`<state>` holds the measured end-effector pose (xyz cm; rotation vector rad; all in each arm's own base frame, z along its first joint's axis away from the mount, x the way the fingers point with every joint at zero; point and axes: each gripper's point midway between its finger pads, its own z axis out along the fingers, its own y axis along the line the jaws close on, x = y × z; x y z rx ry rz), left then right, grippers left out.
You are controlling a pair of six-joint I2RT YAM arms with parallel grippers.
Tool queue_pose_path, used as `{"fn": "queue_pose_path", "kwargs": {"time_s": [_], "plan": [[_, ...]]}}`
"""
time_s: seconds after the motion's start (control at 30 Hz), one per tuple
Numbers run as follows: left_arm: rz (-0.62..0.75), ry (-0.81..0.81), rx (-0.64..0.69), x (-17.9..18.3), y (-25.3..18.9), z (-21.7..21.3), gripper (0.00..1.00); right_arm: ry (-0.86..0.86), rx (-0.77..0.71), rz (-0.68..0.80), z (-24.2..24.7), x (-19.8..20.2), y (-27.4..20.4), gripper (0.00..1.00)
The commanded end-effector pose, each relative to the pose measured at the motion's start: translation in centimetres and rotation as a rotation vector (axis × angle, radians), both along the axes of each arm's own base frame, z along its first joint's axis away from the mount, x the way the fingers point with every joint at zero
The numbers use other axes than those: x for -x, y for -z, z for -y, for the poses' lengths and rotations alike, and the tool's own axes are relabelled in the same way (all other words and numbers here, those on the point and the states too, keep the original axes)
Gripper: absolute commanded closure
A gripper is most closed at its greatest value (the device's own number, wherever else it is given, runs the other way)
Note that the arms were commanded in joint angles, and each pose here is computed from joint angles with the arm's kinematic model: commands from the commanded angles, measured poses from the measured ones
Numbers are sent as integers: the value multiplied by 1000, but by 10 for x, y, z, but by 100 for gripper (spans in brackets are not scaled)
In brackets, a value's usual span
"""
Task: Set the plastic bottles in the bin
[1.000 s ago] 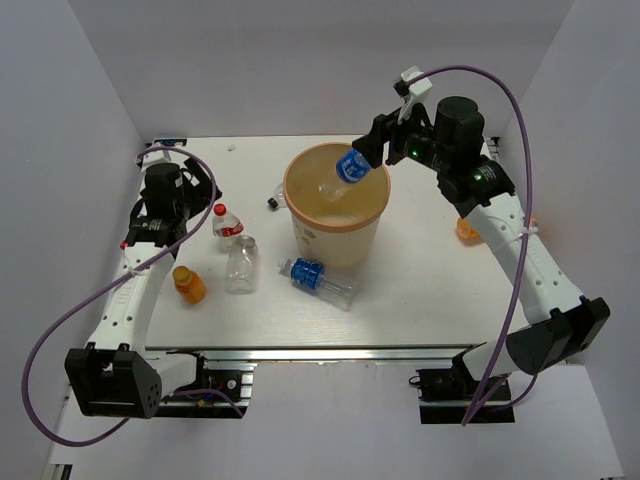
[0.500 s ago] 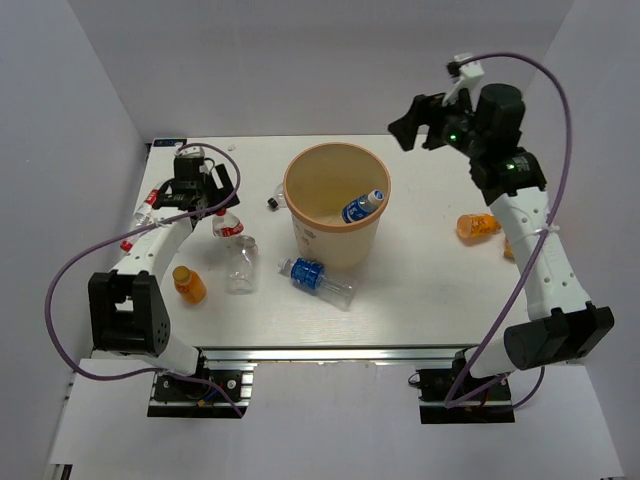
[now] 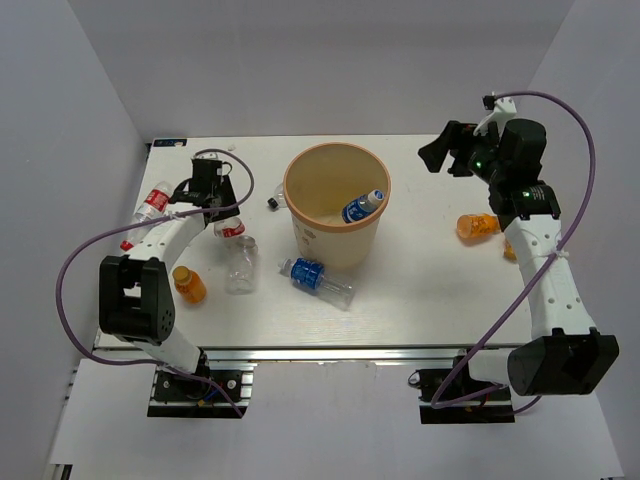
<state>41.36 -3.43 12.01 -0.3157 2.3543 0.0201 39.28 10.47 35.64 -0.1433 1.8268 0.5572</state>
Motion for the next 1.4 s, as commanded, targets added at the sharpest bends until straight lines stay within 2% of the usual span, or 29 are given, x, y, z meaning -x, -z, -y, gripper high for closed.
{"fn": "queue_pose_path", "kwargs": {"time_s": [0.0, 0.1, 0.17, 0.3, 0.33, 0.47, 0.63, 0.73, 0.77, 0.87, 1.0, 1.03, 1.17, 1.27, 1.37], "plan": [[25, -22, -40, -4, -18, -3, 44, 60, -28, 50, 14, 2, -10, 11], [14, -28, -60, -3, -18, 0, 56, 80, -30, 39, 20, 3, -4, 11], [15, -39, -70, -4, -21, -1, 59, 90, -28, 38, 24, 3, -2, 11], [41, -57, -77, -8, -39, -1, 79, 114, -23, 42, 31, 7, 0, 11], [58, -67, -73, -11, -49, -2, 85, 120, -22, 37, 33, 7, 3, 11], [144, -83, -56, -17, -86, -2, 100, 148, -24, 27, 44, 11, 9, 11], [244, -71, -1, -24, -133, 5, 100, 147, -36, 33, 47, 15, 8, 11], [369, -18, 66, -30, -188, 18, 100, 151, -40, 47, 49, 17, 4, 10], [442, 36, 109, -31, -219, 29, 100, 156, -43, 51, 51, 19, 3, 11], [564, 128, 184, -29, -273, 47, 100, 160, -49, 56, 52, 23, 3, 11], [672, 343, 340, -16, -326, 89, 100, 162, -56, 60, 53, 26, 3, 11], [679, 452, 399, -7, -334, 109, 100, 158, -58, 61, 53, 27, 3, 11], [724, 709, 536, 20, -356, 161, 100, 153, -64, 65, 52, 29, 3, 10], [678, 839, 582, 39, -342, 200, 100, 151, -65, 64, 52, 30, 4, 11], [596, 902, 596, 47, -317, 227, 100, 148, -69, 56, 52, 31, 8, 11]]}}
